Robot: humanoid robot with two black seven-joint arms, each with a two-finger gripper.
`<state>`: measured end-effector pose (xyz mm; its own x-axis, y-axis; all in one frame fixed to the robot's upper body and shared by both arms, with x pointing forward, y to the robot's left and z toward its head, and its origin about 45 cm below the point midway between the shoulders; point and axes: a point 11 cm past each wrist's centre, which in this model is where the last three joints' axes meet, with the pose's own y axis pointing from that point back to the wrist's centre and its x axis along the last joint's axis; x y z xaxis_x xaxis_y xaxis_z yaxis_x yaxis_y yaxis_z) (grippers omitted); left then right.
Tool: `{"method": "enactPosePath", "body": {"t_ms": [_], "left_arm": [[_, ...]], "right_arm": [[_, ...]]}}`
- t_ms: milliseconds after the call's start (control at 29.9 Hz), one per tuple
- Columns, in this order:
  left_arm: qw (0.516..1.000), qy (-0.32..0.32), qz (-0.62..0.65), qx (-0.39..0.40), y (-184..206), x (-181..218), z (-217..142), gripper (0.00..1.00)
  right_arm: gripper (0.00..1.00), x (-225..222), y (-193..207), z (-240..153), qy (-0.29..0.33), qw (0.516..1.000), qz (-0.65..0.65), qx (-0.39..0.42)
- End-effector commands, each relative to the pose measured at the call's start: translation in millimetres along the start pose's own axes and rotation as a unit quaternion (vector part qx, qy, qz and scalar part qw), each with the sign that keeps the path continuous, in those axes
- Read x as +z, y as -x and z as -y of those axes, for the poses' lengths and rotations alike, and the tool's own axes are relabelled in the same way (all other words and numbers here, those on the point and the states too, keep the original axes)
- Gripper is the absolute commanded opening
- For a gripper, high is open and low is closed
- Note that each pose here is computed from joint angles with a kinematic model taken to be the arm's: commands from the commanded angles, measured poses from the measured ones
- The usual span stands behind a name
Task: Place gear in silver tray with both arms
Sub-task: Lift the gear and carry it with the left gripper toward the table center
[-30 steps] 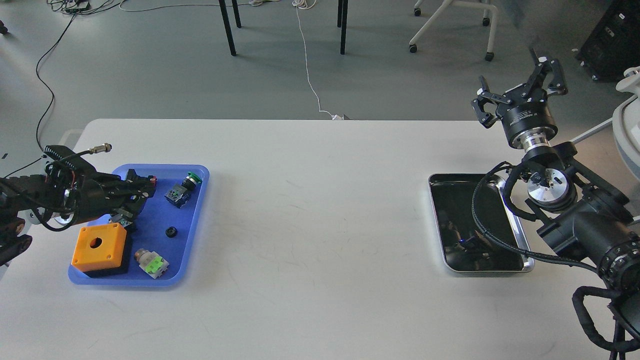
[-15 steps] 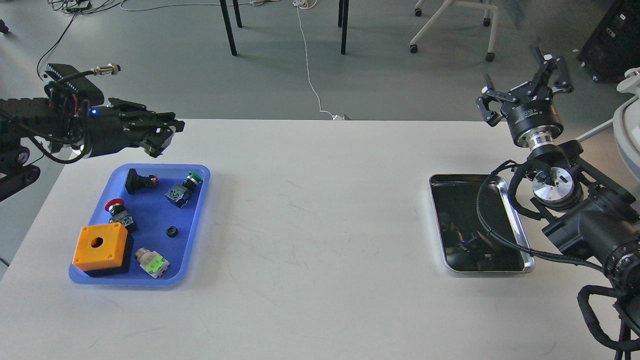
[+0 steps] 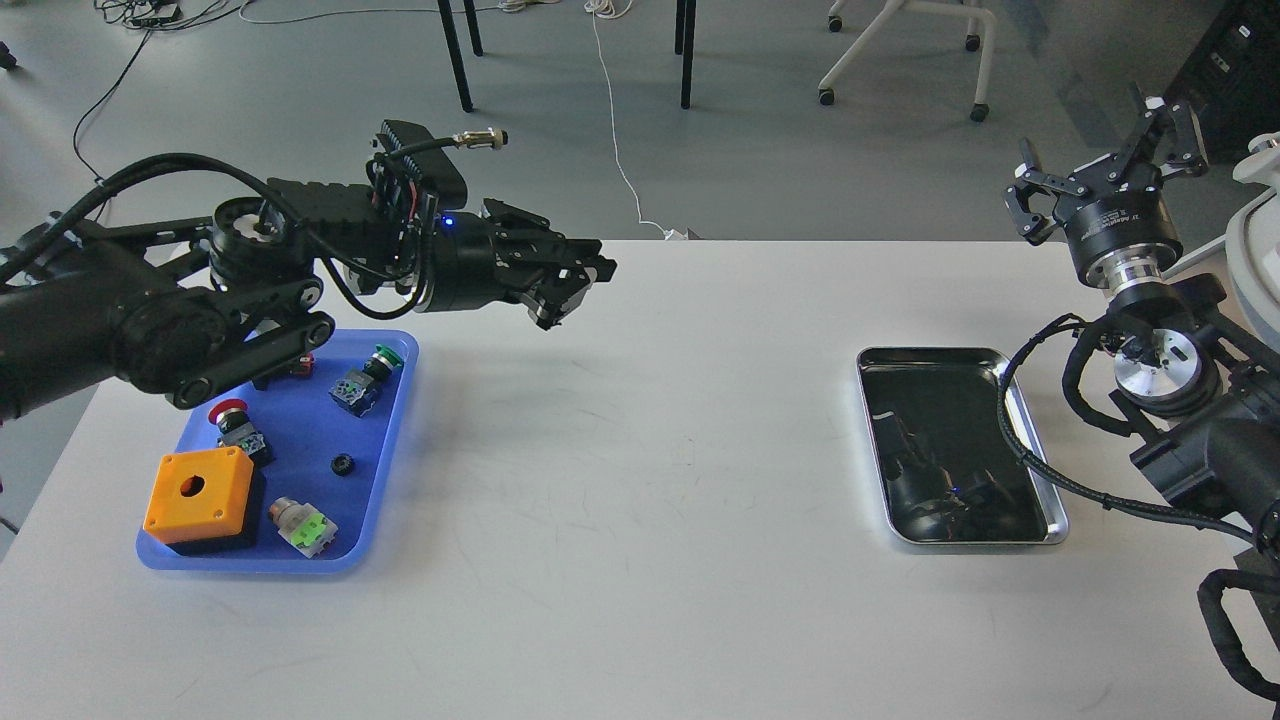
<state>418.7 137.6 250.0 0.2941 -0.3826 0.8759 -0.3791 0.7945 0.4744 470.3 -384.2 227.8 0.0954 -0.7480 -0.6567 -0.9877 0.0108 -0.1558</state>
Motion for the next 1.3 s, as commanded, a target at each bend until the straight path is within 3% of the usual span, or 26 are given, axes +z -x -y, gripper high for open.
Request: {"method": "enactPosePath", "body": {"t_ms": [0,401,702,1270], "left_arm": [[0.999,0.035,0.0,-0.009,2,25,26,0.17],[0.996,0.058,-0.004,-0.065,51,72,72,0.17],[0.996,0.051,-0.01,-0.073,60,87,114,0.18],[0.993,0.045,-0.032,-0.104,101,91,114,0.19]], "right_arm": [[0.99,0,-3,-2,0.001,1.0,-0.001,0.003],[0.99,-15,-36,-24,0.016,0.999,-0.042,0.027],[0.99,-7,-50,-38,0.045,0.996,-0.068,0.035],[0.99,-9,-45,-33,0.042,0.996,-0.068,0.03]]}}
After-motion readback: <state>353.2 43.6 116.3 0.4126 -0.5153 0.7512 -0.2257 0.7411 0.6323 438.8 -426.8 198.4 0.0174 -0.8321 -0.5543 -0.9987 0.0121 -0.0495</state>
